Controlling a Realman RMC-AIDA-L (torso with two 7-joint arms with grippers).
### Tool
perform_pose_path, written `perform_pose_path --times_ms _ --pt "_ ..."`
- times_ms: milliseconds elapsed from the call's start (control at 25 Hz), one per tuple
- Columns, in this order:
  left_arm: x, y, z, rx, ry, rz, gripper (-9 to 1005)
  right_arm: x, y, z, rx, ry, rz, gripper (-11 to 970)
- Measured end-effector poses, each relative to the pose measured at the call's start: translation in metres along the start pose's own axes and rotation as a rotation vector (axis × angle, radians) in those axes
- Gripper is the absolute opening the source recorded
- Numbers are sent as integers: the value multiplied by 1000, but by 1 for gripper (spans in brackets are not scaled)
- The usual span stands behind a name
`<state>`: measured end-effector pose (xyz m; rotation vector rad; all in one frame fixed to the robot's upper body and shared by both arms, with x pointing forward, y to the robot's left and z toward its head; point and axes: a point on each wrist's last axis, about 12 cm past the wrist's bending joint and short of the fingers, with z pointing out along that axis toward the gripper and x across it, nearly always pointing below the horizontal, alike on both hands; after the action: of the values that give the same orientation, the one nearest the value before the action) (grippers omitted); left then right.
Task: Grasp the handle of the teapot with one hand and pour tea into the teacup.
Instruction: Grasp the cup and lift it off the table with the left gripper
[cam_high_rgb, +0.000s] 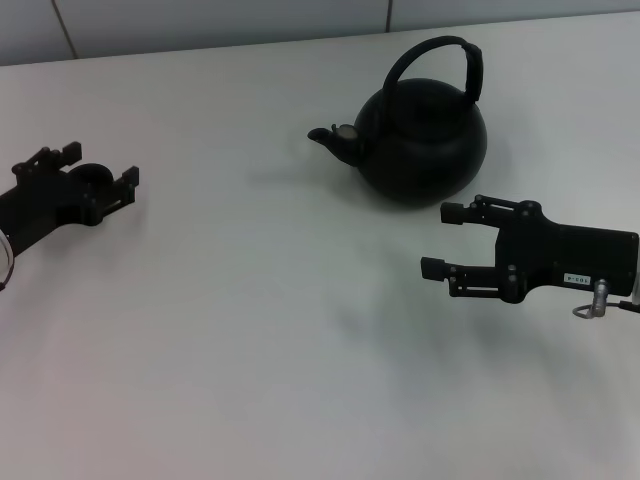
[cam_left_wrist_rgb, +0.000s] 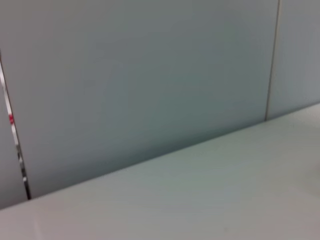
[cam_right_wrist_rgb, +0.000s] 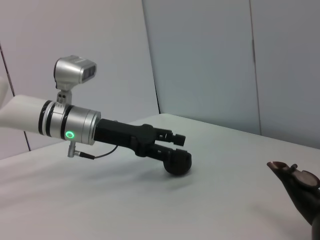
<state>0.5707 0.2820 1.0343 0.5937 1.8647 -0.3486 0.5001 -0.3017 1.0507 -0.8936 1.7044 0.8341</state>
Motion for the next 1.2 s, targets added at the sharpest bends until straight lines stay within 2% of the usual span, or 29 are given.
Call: perform_pose_path --times_ms 480,1200 --pt "4 7 -1 -38 43 -18 842 0 0 -1 1 3 -3 804" --pt "2 10 3 -33 98 -10 835 -2 -3 0 7 10 -14 803"
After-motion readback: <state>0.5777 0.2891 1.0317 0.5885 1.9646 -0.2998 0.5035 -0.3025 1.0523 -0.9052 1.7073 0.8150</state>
